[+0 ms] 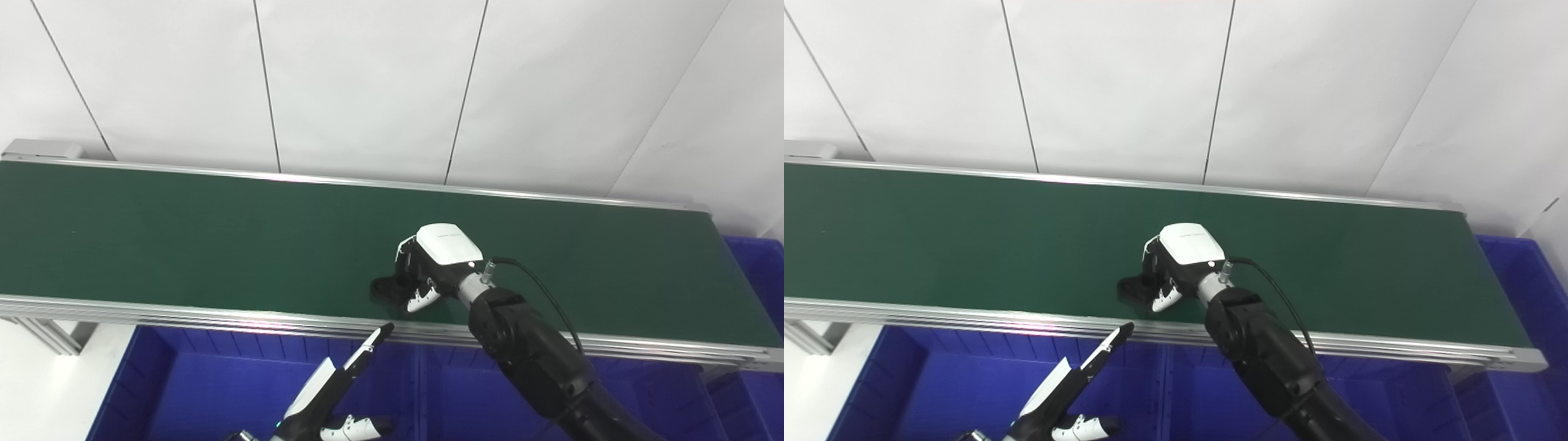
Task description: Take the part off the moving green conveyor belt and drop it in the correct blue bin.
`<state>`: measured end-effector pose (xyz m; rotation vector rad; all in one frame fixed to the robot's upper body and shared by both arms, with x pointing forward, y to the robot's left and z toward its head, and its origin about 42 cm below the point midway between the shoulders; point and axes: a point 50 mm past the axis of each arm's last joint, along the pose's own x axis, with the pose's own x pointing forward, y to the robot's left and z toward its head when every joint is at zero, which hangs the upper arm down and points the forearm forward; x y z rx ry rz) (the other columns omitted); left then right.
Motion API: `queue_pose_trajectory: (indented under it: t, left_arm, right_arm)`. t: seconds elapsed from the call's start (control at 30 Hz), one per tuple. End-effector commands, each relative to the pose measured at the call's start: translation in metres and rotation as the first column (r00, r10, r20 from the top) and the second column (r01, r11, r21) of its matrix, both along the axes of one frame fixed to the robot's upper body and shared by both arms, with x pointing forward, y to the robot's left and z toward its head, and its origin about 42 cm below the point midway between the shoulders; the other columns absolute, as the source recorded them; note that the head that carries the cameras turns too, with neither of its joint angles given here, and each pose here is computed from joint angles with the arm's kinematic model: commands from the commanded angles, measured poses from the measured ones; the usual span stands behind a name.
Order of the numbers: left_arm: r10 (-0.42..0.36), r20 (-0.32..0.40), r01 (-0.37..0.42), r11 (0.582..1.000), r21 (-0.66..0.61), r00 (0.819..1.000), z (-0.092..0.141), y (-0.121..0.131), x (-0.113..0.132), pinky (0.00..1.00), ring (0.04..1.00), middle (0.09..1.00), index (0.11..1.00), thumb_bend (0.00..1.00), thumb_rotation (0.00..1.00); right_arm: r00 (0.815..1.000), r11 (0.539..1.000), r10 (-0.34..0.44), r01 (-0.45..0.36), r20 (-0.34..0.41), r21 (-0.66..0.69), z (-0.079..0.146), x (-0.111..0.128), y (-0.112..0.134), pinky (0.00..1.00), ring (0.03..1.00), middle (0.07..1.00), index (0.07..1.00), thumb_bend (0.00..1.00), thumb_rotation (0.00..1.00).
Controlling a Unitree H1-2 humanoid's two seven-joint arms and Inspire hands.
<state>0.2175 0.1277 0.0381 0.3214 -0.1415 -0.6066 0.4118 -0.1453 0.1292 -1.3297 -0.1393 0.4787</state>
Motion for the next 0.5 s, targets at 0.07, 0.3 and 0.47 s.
queue_pose_trajectory:
  t: [0.07, 0.3, 0.47]
  left_arm:
    - [-0.001, 0.038, 0.002, 0.999, -0.035, 0.999, 0.009, -0.005, 0.008, 1.0, 1.0, 1.0, 1.0, 0.76, 0.86]
    - [-0.001, 0.029, 0.002, 0.999, -0.041, 1.0, 0.008, -0.007, 0.008, 1.0, 1.0, 1.0, 1.0, 0.76, 0.86]
    - [0.003, 0.031, -0.002, 0.999, -0.034, 1.0, 0.009, -0.009, 0.007, 1.0, 1.0, 1.0, 1.0, 0.77, 0.86]
  right_arm:
    - [0.996, 0.995, 0.069, -0.072, 0.05, 0.071, 0.013, -0.009, 0.011, 0.22, 0.287, 0.475, 0.492, 0.52, 0.0]
    - [0.988, 0.988, 0.037, -0.059, 0.152, 0.146, 0.053, -0.024, -0.002, 0.21, 0.28, 0.474, 0.492, 0.53, 0.0]
    - [0.985, 0.976, -0.019, -0.02, 0.174, 0.218, 0.076, -0.049, -0.027, 0.2, 0.257, 0.472, 0.491, 0.53, 0.0]
